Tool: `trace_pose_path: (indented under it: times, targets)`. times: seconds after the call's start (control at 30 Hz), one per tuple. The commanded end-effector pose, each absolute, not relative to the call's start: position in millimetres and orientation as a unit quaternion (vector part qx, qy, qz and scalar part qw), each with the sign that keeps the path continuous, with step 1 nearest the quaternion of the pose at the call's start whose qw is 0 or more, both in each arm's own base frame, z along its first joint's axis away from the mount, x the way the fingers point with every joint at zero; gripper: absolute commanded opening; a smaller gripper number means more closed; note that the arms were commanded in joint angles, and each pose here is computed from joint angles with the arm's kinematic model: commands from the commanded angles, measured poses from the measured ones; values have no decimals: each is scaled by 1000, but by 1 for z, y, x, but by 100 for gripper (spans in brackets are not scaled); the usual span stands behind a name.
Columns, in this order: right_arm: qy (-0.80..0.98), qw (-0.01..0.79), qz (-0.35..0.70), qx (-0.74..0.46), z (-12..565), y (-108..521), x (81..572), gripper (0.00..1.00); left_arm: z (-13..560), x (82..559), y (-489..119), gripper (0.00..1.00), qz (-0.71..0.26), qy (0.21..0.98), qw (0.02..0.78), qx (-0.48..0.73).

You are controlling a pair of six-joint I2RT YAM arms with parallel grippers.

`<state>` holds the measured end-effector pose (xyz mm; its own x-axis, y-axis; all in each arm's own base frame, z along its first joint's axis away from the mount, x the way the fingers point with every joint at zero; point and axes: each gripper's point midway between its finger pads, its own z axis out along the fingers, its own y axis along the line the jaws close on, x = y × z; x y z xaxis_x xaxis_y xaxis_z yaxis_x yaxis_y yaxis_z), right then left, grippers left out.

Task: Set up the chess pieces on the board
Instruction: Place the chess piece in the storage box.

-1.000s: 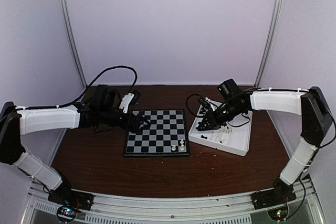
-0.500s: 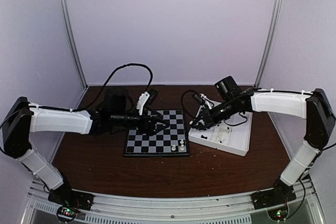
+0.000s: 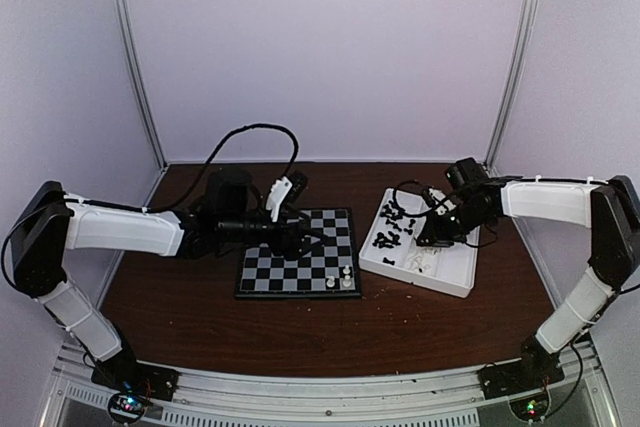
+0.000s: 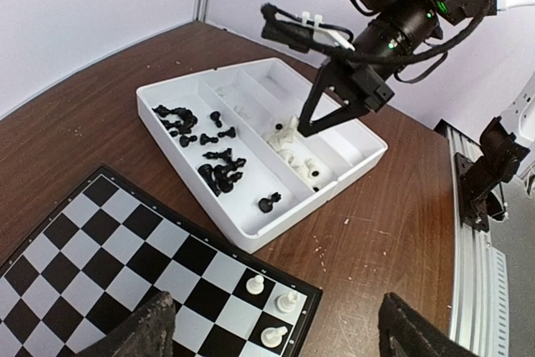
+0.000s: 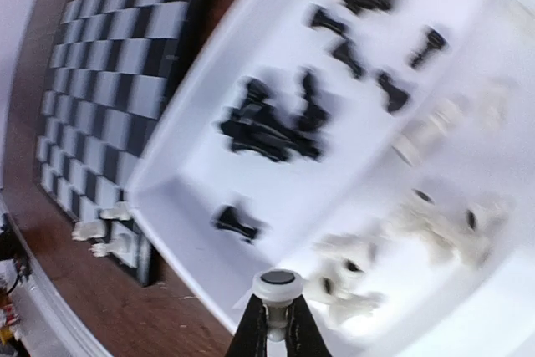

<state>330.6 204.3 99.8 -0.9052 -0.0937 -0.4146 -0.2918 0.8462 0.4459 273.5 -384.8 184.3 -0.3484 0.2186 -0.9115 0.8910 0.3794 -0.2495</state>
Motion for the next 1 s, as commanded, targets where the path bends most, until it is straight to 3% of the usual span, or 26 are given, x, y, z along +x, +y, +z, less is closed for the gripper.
trace_pose_path:
  times: [0.0, 0.1, 0.3, 0.4, 0.8, 0.97]
  targets:
    - [973, 170, 150, -38, 62, 163, 320, 0, 202, 277, -382, 84, -384, 707, 445, 393]
    - [974, 184, 129, -20, 59, 155, 326, 2, 198, 277, -381, 84, -382, 712, 442, 391]
    - [975, 199, 102, 7, 60, 149, 344, 26, 199, 280, -379, 85, -370, 724, 436, 386]
    - [970, 217, 106, 5, 70, 150, 349, 32, 202, 281, -375, 86, -362, 726, 441, 383]
    - [967, 245, 78, -1, 81, 151, 382, 25, 206, 282, -370, 88, -348, 732, 444, 382]
    - [967, 244, 67, 20, 76, 150, 397, 27, 206, 280, -364, 88, -340, 735, 445, 382]
